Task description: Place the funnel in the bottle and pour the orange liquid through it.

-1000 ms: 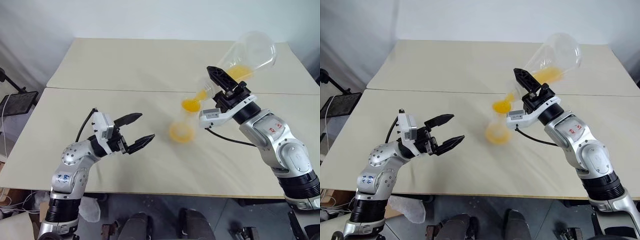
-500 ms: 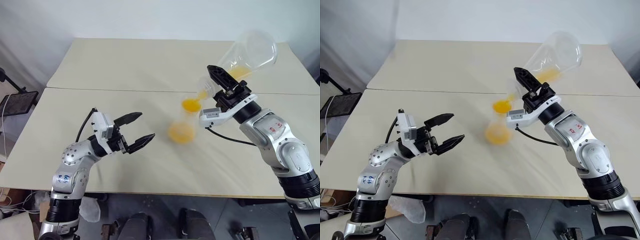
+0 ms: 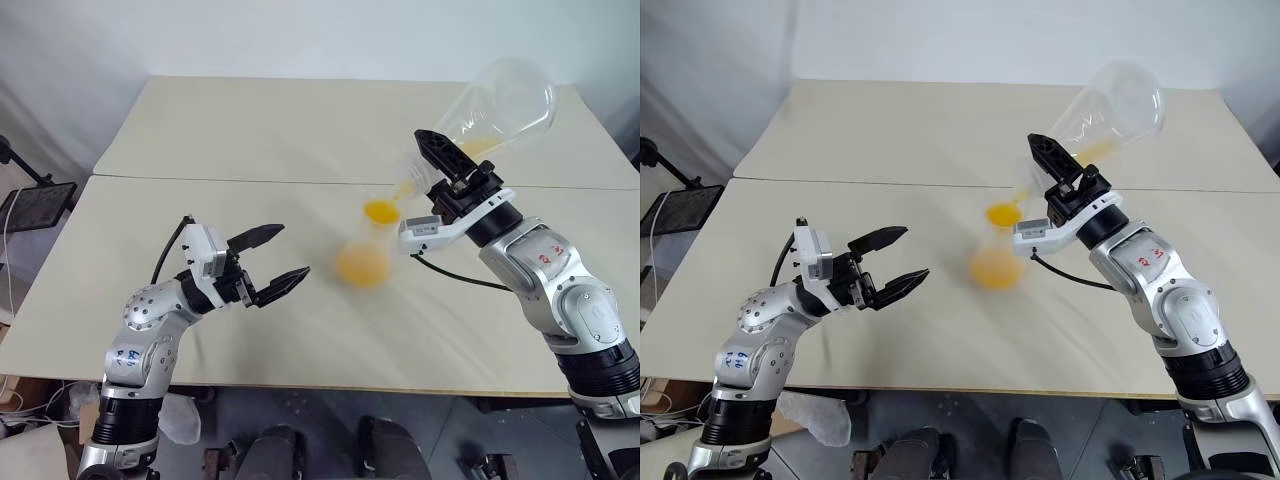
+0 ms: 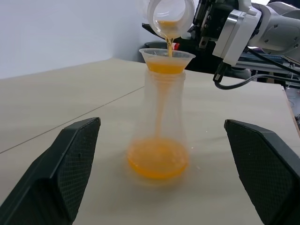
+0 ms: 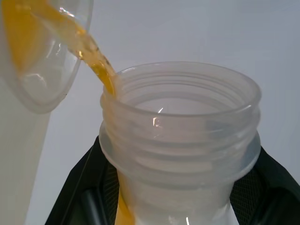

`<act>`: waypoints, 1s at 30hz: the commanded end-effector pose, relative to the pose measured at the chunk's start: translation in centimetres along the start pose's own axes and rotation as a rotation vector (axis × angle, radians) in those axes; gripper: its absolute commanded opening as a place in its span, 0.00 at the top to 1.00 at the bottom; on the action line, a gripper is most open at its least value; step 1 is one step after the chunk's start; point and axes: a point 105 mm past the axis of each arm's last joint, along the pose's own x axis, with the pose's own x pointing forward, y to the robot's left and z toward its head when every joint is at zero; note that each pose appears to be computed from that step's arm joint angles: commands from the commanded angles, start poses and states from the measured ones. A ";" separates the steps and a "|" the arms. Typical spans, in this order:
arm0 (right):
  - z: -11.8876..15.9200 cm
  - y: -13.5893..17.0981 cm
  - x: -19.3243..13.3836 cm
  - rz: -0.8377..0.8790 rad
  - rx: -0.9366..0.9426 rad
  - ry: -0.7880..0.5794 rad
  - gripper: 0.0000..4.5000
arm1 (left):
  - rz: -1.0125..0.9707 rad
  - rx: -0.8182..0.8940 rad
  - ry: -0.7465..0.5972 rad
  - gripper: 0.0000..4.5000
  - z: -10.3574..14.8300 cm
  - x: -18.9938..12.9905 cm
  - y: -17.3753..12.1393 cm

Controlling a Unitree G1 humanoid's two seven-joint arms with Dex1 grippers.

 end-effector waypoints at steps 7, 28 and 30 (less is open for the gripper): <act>-0.5 -1.6 0.0 -0.060 -0.051 -0.004 0.44 | 0.000 0.023 -0.021 0.00 0.6 0.0 -0.2; -0.4 -1.6 -0.3 -0.090 -0.079 -0.019 0.44 | 0.003 0.020 -0.029 0.00 0.6 0.2 -0.3; -0.4 -1.7 -0.3 -0.094 -0.074 -0.018 0.44 | 0.003 0.020 -0.028 0.00 0.6 0.2 -0.4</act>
